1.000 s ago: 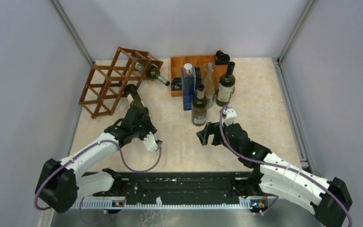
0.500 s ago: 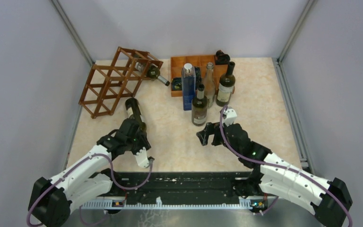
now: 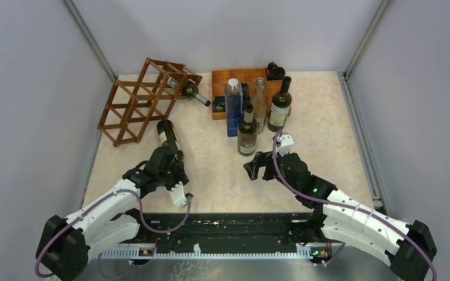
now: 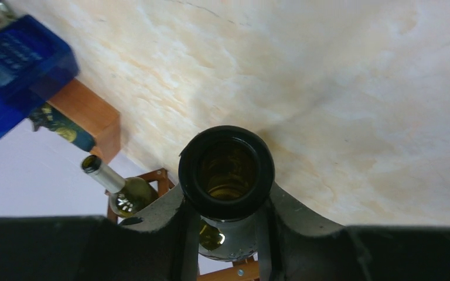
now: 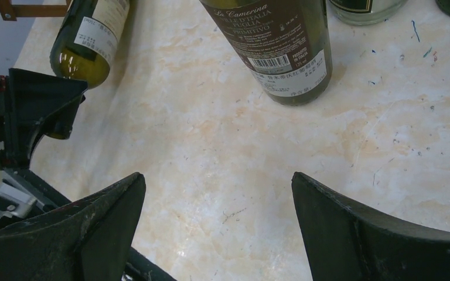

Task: Take the wine bottle off the wine rack

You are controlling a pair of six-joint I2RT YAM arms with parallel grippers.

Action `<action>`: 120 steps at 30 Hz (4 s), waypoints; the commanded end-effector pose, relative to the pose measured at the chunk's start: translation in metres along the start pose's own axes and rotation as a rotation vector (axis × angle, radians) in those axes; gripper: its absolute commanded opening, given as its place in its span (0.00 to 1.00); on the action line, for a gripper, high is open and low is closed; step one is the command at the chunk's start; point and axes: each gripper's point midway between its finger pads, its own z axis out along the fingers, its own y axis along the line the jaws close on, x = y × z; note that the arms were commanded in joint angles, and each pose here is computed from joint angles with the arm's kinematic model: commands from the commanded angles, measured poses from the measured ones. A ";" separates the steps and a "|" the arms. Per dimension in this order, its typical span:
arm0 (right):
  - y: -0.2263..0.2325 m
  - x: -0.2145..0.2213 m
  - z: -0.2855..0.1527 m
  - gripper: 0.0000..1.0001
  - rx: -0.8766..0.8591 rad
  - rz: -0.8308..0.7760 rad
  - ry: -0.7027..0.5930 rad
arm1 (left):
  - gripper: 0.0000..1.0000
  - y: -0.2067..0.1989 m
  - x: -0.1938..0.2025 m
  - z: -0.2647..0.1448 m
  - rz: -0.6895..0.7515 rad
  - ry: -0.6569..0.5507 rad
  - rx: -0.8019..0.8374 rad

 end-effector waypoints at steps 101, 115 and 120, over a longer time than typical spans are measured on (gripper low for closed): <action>0.136 -0.070 0.153 0.08 -0.147 -0.399 -0.361 | 0.99 0.175 -0.023 -0.206 -1.472 -0.636 -0.362; 0.106 -0.081 0.189 0.08 0.009 -0.327 -0.470 | 0.99 0.146 -0.013 -0.197 -1.561 -0.505 -0.384; 0.095 -0.083 0.192 0.09 0.047 -0.311 -0.483 | 0.99 0.143 -0.022 -0.193 -1.532 -0.536 -0.339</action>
